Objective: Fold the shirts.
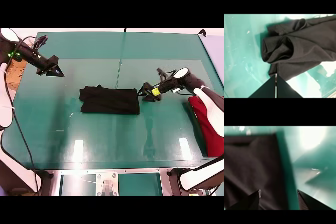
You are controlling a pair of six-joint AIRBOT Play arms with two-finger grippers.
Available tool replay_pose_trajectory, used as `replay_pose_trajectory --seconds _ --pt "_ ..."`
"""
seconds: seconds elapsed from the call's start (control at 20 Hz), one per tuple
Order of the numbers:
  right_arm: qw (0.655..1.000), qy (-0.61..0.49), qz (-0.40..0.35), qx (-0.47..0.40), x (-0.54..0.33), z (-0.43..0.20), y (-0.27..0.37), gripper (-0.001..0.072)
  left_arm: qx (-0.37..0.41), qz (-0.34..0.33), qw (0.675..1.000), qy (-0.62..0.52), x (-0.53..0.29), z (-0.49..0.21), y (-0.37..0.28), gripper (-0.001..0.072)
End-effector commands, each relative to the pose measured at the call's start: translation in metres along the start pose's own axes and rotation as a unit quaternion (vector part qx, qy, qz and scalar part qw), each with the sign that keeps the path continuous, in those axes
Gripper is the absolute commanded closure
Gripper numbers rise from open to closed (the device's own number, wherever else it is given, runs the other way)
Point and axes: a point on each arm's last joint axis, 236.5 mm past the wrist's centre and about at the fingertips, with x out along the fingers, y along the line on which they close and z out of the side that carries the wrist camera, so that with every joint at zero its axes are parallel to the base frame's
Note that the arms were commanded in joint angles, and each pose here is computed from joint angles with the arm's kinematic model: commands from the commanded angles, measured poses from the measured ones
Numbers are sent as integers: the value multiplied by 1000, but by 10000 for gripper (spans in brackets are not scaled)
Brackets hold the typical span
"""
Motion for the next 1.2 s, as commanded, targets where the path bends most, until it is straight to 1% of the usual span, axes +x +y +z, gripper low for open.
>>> replay_pose_trajectory --seconds 0.0,0.05,0.1,0.15,0.2,0.25,0.4,0.55,0.65,0.8,0.9,1.15 --pt "998 46 34 -7 37 -23 20 168 -4 0 1000 -1 -1 0 0 685" --pt "998 49 41 -18 46 -28 30 169 -4 0 1000 -1 -1 0 0 685" --pt "997 49 50 -26 52 -31 41 184 -4 0 1000 -1 -1 0 0 685" --pt "996 48 63 -41 53 -32 54 513 -4 0 1000 -1 -1 0 0 686" --pt "995 43 71 -56 50 -29 64 681 -4 0 1000 -1 -1 0 0 685" --pt "994 36 79 -69 41 -23 75 696 -3 0 1000 -1 -1 0 0 685" --pt "988 -25 107 -104 -25 13 117 697 -3 0 1000 0 -1 0 0 686" --pt "974 -127 132 -133 -136 48 153 697 -3 0 1000 0 -1 0 0 685" --pt "961 -201 129 -136 -213 63 156 697 -3 0 1000 1 -1 0 0 686" --pt "941 -300 113 -104 -313 80 130 697 -3 0 1000 1 -1 0 0 686" --pt "930 -347 104 -67 -358 87 97 697 -3 0 1000 1 -1 0 0 686" --pt "891 -447 63 41 -457 88 -22 697 -4 -1 1000 1 -1 0 0 686"
